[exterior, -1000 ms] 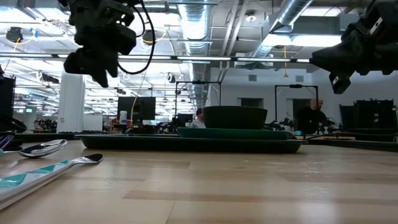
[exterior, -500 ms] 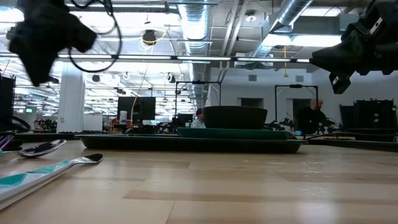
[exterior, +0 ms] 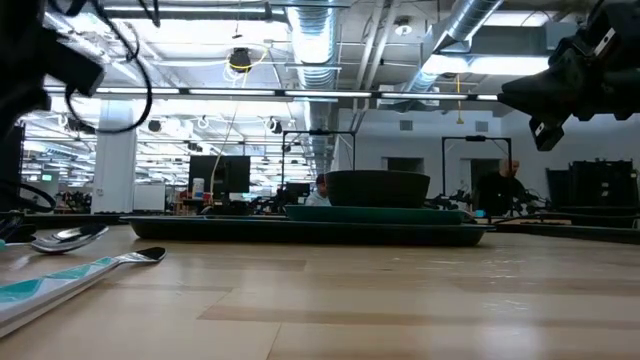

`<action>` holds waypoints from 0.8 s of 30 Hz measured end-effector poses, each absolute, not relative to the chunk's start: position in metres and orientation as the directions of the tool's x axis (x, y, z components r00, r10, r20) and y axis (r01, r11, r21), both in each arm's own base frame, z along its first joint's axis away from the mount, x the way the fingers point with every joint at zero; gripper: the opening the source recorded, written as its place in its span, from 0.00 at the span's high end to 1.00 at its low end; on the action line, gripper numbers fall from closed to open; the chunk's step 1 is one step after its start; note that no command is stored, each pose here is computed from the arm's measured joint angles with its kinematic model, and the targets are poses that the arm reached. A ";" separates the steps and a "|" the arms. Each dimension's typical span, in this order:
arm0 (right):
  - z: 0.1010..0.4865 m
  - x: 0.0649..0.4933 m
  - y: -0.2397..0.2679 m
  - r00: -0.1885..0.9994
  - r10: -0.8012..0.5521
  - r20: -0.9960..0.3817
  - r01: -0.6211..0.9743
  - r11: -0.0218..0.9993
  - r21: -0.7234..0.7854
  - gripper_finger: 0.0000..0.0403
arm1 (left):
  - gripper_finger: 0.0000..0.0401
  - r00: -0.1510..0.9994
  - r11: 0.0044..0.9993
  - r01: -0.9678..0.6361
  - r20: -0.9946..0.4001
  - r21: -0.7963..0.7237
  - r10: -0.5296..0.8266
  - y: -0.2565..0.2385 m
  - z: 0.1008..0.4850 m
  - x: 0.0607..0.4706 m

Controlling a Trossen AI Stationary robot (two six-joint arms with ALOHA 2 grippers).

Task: Set up tray
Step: Put the black towel beside the dark green plate on the black serving tray

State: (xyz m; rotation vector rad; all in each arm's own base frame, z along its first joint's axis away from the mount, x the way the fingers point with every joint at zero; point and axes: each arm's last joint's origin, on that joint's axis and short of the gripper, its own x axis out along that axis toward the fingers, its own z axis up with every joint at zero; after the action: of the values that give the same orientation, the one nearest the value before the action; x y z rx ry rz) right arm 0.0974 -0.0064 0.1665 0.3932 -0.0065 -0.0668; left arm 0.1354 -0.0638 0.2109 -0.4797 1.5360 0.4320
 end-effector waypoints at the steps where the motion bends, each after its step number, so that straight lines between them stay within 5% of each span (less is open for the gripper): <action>1: 0.167 0.097 -0.006 0.998 -0.066 -0.007 0.064 0.922 0.383 0.85 | 0.63 -0.011 0.839 -0.544 -0.999 -0.027 -0.039 -0.064 0.205 0.134; 24: 0.167 0.097 -0.006 0.998 -0.066 -0.007 0.064 0.922 0.383 0.85 | 0.63 0.014 0.931 -0.362 -0.999 -0.050 -0.048 -0.061 0.153 0.125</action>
State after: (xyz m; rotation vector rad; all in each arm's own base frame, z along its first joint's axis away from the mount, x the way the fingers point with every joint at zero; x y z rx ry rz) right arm 0.0974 -0.0064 0.1666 0.3932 -0.0065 -0.0668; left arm 0.1254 -0.0614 0.1535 -0.3299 1.5459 0.2517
